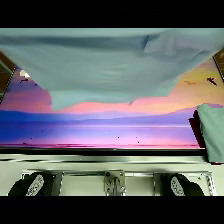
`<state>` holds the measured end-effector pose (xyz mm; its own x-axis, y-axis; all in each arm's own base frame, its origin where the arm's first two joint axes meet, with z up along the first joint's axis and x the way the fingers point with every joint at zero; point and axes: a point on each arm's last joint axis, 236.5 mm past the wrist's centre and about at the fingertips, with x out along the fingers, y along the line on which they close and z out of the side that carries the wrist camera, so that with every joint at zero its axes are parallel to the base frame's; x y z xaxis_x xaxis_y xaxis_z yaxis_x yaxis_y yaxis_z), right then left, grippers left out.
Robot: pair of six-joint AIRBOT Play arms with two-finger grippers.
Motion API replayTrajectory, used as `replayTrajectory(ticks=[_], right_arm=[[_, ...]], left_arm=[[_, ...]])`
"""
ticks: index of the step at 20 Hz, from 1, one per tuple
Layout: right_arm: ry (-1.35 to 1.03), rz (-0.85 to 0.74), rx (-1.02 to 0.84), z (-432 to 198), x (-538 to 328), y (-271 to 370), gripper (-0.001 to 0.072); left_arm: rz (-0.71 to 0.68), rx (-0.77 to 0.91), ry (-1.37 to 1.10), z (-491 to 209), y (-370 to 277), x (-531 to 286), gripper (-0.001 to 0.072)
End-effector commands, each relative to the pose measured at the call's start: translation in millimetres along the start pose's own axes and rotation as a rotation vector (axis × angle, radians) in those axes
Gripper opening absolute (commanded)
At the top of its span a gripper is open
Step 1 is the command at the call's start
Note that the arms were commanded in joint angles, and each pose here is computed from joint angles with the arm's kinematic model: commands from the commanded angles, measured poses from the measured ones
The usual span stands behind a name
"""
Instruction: Fold the shirts.
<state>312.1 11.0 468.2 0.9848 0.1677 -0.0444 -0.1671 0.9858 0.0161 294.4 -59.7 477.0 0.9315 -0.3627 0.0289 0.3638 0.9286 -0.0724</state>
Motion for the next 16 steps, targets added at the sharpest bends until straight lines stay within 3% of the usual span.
replayTrajectory(ticks=[1,4,10,16], right_arm=[[-0.244,-0.172,-0.094,73.2,-122.0,25.8,0.0058],[-0.189,-0.212,-0.109,52.8,-161.4,39.1,0.0059],[-0.048,-0.271,-0.077,15.0,-177.9,32.7,0.0059],[0.534,-0.25,0.118,-116.9,-108.8,-9.3,0.0058]], left_arm=[[0.073,0.058,-0.227,89.3,-58.9,-89.0,0.0039],[0.105,0.095,-0.181,76.0,-81.2,-122.3,0.0039],[0.243,0.081,0.013,27.7,-59.3,-139.2,0.004],[0.243,-0.102,0.373,-79.7,-8.7,-91.5,0.004]])
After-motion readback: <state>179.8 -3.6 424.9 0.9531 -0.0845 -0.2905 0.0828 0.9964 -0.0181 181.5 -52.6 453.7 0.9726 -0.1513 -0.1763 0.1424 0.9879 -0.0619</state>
